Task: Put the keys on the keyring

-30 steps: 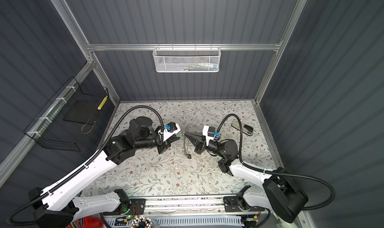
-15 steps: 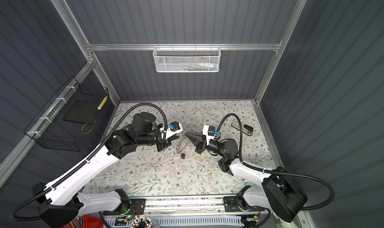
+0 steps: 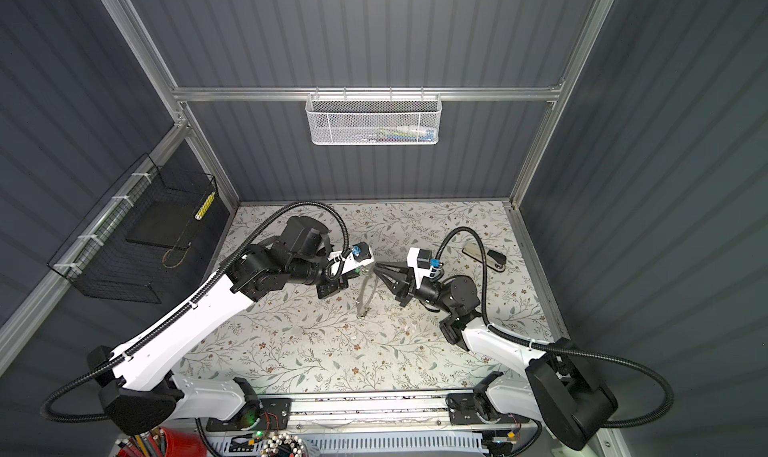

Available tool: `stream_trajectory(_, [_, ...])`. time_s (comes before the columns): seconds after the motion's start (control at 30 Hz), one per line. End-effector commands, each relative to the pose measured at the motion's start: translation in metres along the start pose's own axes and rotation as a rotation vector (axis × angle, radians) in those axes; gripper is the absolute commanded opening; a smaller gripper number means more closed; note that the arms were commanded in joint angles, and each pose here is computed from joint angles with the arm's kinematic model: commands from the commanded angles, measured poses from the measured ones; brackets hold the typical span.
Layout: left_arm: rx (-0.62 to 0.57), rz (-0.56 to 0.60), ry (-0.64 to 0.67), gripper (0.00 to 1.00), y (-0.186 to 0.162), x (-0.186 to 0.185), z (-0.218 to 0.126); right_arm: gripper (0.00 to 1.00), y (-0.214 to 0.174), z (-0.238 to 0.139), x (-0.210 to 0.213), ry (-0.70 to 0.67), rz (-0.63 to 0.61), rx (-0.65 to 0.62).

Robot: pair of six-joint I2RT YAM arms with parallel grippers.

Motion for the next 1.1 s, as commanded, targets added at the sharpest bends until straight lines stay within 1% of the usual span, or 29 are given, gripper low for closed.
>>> stream_trajectory(0.0, [-0.028,-0.049,-0.015,0.0,0.011,0.0,0.006,0.31,0.004,-0.014,-0.006,-0.074,-0.006,-0.042])
stream_trajectory(0.07, [-0.056,-0.065,-0.03,0.0,0.016,0.001,0.013,0.36,0.008,-0.024,-0.01,-0.134,-0.024,-0.047])
stream_trajectory(0.13, [-0.076,-0.078,-0.038,0.0,0.02,0.003,0.021,0.39,0.014,-0.035,-0.011,-0.189,-0.064,-0.043])
stream_trajectory(0.2, [-0.084,-0.083,-0.046,0.0,0.024,0.006,0.03,0.41,0.019,-0.044,-0.011,-0.255,-0.114,-0.013])
stream_trajectory(0.27, [-0.106,-0.091,-0.065,0.0,0.03,0.009,0.042,0.43,0.025,-0.054,-0.012,-0.357,-0.178,0.051])
stream_trajectory(0.37, [-0.155,-0.093,-0.097,0.0,0.045,0.015,0.063,0.44,0.038,-0.07,-0.014,-0.522,-0.289,0.156])
stream_trajectory(0.43, [-0.198,-0.092,-0.111,0.0,0.057,0.022,0.077,0.46,0.046,-0.077,-0.013,-0.583,-0.345,0.188])
stream_trajectory(0.5, [-0.234,-0.095,-0.115,0.0,0.068,0.029,0.092,0.46,0.049,-0.082,-0.012,-0.607,-0.369,0.205])
stream_trajectory(0.53, [-0.256,-0.09,-0.145,0.0,0.074,0.03,0.099,0.46,0.05,-0.083,-0.013,-0.613,-0.368,0.213])
stream_trajectory(0.63, [-0.248,-0.087,-0.153,0.0,0.079,0.035,0.114,0.46,0.047,-0.083,-0.015,-0.62,-0.341,0.235])
stream_trajectory(0.7, [-0.208,-0.079,-0.138,0.0,0.07,0.037,0.119,0.47,0.044,-0.083,-0.017,-0.625,-0.322,0.241])
stream_trajectory(0.73, [-0.164,-0.09,-0.102,0.0,0.057,0.041,0.123,0.47,0.042,-0.083,-0.018,-0.625,-0.316,0.247])
stream_trajectory(0.87, [-0.046,-0.15,-0.079,0.0,-0.001,0.045,0.135,0.47,0.034,-0.082,-0.021,-0.625,-0.299,0.266])
stream_trajectory(0.93, [0.043,-0.16,-0.073,0.0,-0.027,0.043,0.14,0.47,0.032,-0.081,-0.022,-0.621,-0.289,0.273])
stream_trajectory(1.03, [0.192,-0.142,-0.038,0.0,-0.057,0.041,0.143,0.47,0.028,-0.082,-0.022,-0.62,-0.285,0.281])
stream_trajectory(1.07, [0.219,-0.139,-0.028,0.0,-0.062,0.042,0.143,0.47,0.027,-0.082,-0.023,-0.62,-0.281,0.283])
Point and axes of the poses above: each gripper's point midway between its finger pads, its own z axis out along the fingers, its own x axis along the line the jaws close on, y = z × x, the point moved 8 cm from there along -z, back along the fingers, and after that the axes turned 1 degree about -z, right-handed, at the moved point
